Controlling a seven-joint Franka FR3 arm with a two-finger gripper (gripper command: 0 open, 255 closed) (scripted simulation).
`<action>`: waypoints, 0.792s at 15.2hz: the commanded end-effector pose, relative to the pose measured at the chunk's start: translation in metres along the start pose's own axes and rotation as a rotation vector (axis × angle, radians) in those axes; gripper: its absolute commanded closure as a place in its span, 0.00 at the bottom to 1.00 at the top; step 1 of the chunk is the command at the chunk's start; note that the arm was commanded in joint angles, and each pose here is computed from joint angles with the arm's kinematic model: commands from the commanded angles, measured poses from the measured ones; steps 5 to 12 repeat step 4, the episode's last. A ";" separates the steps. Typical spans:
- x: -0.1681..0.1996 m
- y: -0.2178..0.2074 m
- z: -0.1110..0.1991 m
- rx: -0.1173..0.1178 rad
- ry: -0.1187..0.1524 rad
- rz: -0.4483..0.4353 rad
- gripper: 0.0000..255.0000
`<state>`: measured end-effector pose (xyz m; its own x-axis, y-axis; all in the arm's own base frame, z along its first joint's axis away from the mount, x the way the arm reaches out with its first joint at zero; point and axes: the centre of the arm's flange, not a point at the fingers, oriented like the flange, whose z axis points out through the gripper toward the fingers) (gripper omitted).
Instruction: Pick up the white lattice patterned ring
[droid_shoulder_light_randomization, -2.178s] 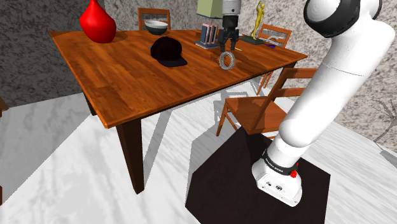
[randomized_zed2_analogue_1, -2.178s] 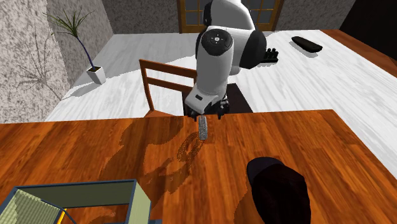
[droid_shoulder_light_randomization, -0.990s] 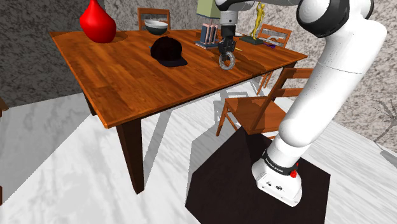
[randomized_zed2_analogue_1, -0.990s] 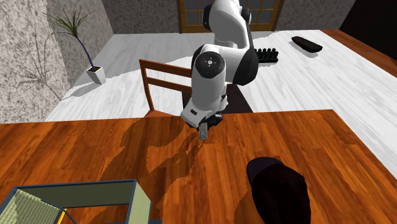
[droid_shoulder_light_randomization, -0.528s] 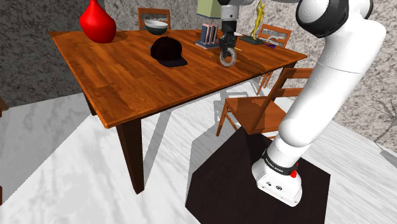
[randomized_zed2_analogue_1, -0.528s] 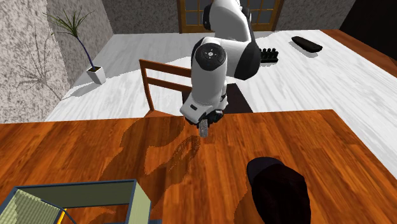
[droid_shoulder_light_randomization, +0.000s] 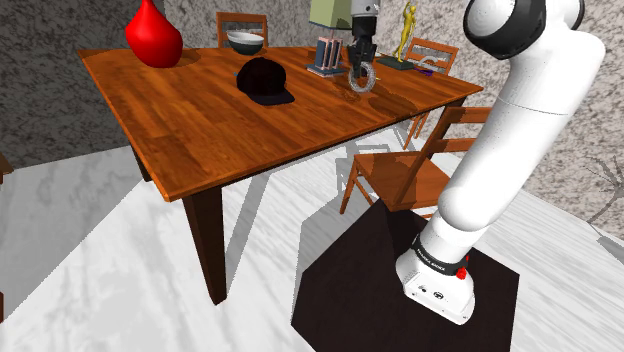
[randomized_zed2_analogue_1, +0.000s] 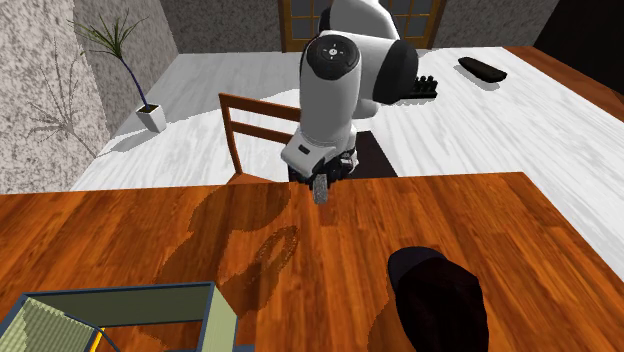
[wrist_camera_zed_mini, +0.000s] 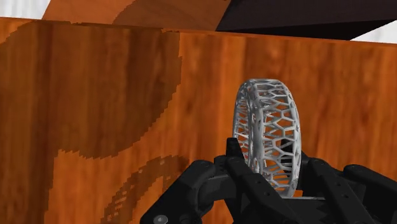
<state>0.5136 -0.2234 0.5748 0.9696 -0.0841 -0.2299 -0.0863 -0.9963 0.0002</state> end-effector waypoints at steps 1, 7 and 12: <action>-0.001 0.000 -0.010 0.000 0.000 0.000 1.00; -0.003 0.000 -0.016 0.000 0.000 0.000 1.00; -0.003 0.000 -0.016 0.000 0.000 0.000 1.00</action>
